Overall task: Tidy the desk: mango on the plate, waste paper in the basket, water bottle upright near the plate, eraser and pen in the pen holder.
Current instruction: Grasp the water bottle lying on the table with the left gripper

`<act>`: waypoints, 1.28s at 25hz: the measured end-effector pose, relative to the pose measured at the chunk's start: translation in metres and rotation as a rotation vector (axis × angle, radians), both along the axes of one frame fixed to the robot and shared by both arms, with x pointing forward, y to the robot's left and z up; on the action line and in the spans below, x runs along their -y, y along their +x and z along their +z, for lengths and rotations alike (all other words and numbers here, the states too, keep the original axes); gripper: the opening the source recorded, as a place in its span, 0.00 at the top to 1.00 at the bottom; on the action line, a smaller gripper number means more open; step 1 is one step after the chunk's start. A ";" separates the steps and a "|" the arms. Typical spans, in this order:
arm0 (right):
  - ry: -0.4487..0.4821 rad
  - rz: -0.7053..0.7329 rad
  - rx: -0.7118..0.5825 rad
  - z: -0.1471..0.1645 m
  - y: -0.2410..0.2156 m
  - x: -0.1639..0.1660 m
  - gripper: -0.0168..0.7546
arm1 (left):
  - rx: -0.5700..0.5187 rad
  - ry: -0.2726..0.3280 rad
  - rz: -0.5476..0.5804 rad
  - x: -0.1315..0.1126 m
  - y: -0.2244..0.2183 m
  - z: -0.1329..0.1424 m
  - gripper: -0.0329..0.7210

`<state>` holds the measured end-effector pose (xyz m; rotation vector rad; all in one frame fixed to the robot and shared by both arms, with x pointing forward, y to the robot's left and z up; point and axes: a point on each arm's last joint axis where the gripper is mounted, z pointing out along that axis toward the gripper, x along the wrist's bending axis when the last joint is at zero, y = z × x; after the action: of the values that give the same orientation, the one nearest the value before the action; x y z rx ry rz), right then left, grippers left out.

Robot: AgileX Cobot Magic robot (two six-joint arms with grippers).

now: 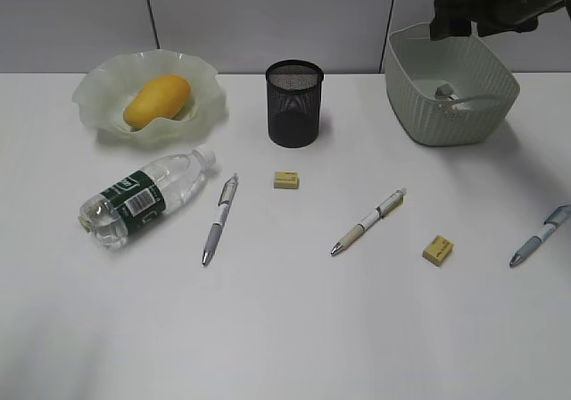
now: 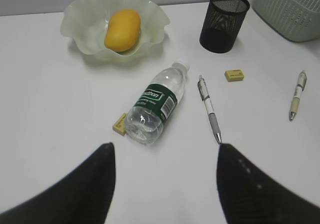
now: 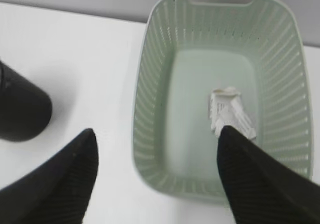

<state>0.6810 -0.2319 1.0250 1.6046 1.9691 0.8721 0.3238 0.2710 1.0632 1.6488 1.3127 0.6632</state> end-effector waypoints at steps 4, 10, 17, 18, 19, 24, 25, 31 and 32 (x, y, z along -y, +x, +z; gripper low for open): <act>-0.002 0.035 -0.140 0.009 -0.019 -0.001 0.24 | 0.000 0.000 0.000 0.000 0.000 0.000 0.32; -0.015 0.050 -0.425 0.006 -0.047 0.001 0.24 | 0.000 0.000 0.000 0.000 0.000 0.000 0.32; -0.054 0.002 -0.616 0.021 -0.075 0.008 0.24 | 0.001 0.003 0.000 0.000 0.000 0.000 0.32; -0.046 -0.009 -0.599 0.029 -0.079 0.008 0.24 | 0.001 0.004 0.000 0.000 0.000 0.000 0.32; -0.038 -0.018 -0.579 0.038 -0.082 0.009 0.24 | 0.001 0.004 0.000 0.000 0.000 0.000 0.32; 0.010 -0.045 -0.428 0.095 -0.119 0.013 0.28 | 0.001 0.006 0.001 0.000 0.000 0.000 0.32; 0.018 -0.045 -0.399 0.106 -0.131 0.014 0.29 | 0.001 0.006 0.001 0.000 0.000 0.000 0.32; 0.046 -0.050 -0.276 0.133 -0.223 0.026 0.30 | 0.001 0.006 0.001 0.000 0.000 0.000 0.32; 0.053 -0.052 -0.245 0.133 -0.240 0.028 0.30 | 0.001 0.006 0.001 0.000 0.000 0.000 0.32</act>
<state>0.4409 -0.2602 1.1577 1.8604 2.0707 0.7436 0.3239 0.2713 1.0632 1.6529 1.3116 0.6694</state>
